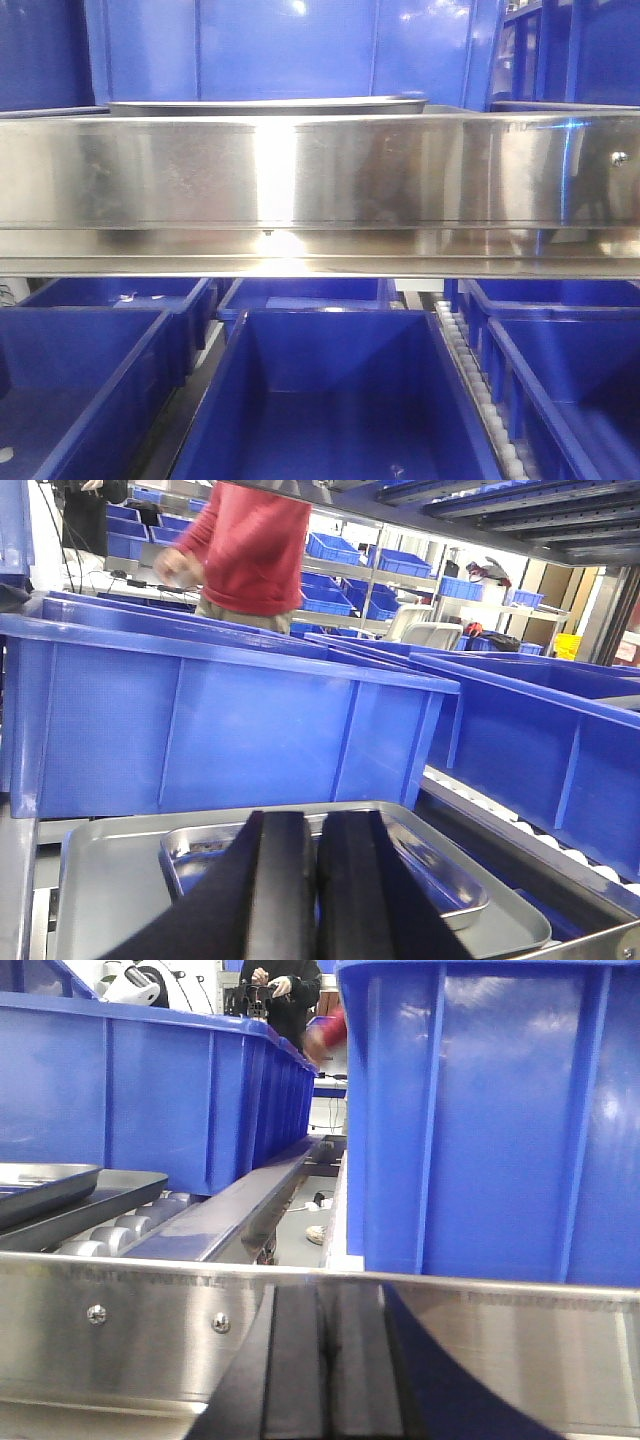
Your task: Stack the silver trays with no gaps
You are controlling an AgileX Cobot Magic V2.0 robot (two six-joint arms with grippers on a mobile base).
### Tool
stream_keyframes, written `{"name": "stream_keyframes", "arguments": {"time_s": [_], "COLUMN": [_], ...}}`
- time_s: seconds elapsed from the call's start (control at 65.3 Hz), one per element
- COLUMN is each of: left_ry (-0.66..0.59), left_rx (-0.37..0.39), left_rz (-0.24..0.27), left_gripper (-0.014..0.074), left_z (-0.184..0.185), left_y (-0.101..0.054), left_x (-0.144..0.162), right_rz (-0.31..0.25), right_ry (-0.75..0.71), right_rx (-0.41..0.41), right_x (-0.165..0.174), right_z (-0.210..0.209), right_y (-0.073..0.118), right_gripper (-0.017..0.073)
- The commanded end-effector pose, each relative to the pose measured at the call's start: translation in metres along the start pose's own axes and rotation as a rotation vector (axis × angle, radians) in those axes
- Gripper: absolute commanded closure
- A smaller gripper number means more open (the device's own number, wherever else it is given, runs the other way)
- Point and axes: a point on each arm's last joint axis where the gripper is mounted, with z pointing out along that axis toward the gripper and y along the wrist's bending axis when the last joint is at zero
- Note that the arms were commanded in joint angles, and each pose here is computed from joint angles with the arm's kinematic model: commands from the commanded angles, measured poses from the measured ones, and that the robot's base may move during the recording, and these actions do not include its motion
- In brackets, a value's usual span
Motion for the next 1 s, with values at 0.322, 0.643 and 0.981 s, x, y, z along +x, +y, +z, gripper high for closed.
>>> {"name": "stream_keyframes", "arguments": {"time_s": [0.322, 0.643, 0.981], "left_ry": [-0.022, 0.012, -0.058], "left_rx": [0.017, -0.100, -0.339], "left_rz": [0.003, 0.035, 0.239], "left_gripper": [0.0590, 0.0590, 0.0590], "left_z": [-0.001, -0.012, -0.056], "left_y": [-0.002, 0.013, 0.039], "left_x": [-0.002, 0.012, 0.077], "right_rz": [-0.005, -0.005, -0.005], "right_ry": [-0.032, -0.032, -0.032], "right_rx": [0.003, 0.003, 0.003], "right_x": [-0.003, -0.003, -0.003], "right_z": [-0.001, -0.001, -0.001], "right_y": [0.000, 0.000, 0.000], "right_gripper": [0.0637, 0.0637, 0.0637]}}
